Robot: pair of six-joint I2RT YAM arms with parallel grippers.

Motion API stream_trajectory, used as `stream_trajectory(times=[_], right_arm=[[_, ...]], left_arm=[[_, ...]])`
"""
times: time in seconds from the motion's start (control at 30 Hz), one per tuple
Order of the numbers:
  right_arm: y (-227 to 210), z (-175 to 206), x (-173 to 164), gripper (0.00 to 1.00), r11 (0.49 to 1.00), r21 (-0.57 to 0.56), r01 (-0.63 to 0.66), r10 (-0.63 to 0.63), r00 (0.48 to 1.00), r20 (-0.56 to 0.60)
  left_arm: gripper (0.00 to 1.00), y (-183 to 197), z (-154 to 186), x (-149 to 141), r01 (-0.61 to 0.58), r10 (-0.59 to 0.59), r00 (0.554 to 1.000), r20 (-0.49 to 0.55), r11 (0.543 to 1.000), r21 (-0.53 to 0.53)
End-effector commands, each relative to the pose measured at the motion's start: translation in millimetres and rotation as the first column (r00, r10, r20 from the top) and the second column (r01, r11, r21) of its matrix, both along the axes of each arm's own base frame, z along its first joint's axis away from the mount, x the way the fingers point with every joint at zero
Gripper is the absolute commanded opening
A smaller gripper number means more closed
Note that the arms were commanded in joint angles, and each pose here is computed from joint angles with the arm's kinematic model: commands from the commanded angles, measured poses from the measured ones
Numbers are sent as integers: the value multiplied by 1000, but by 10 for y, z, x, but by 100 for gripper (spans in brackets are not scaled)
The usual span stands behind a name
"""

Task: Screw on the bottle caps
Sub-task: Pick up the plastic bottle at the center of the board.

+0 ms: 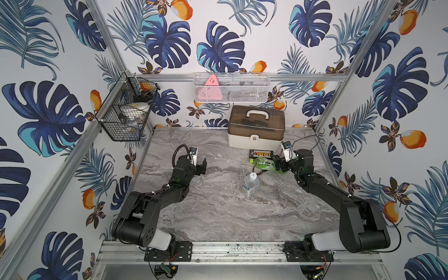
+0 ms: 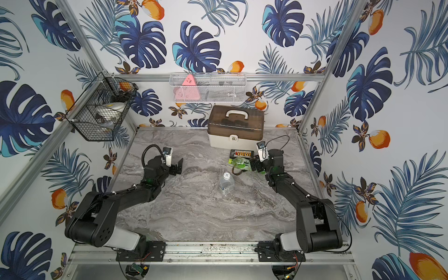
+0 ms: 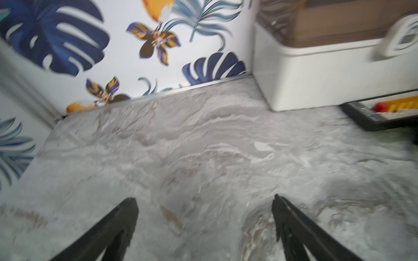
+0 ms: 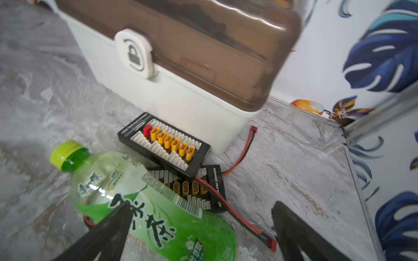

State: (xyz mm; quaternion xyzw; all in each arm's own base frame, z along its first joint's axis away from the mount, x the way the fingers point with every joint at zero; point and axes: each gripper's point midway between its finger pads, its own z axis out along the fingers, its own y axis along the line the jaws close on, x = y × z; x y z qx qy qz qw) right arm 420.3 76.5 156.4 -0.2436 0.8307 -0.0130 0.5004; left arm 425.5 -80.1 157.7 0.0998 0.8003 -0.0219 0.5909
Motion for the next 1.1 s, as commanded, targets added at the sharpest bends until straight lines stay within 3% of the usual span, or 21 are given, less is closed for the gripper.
stream_trajectory(times=[0.0, 0.13, 0.27, 0.47, 0.73, 0.97, 1.07], right_arm=[[135, -387, -353, 97, 939, -191, -287, 240, 941, -237], [166, -519, -300, 95, 851, -325, -412, 312, 895, -318], [195, -710, -278, 93, 792, -372, -485, 340, 855, -391], [205, -915, -114, 83, 749, -420, -513, 337, 840, -425], [264, -1052, 35, 69, 751, -426, -505, 345, 849, -399], [370, -865, -20, 39, 795, -359, -489, 396, 867, -303], [419, -758, -57, 39, 809, -330, -486, 419, 871, -256]], left_arm=[[99, -238, -110, -80, 61, -76, 984, -159, 993, -97], [99, -627, 91, -111, 125, -180, 964, -197, 957, -260], [99, -880, 213, -189, 140, -258, 937, -234, 893, -428], [97, -1149, 240, -257, 162, -329, 907, -264, 849, -503], [95, -1409, 218, -182, 134, -393, 873, -287, 761, -634], [93, -1733, 244, 25, 121, -475, 829, -295, 668, -734], [92, -1860, 239, 130, 110, -502, 810, -303, 637, -763]])
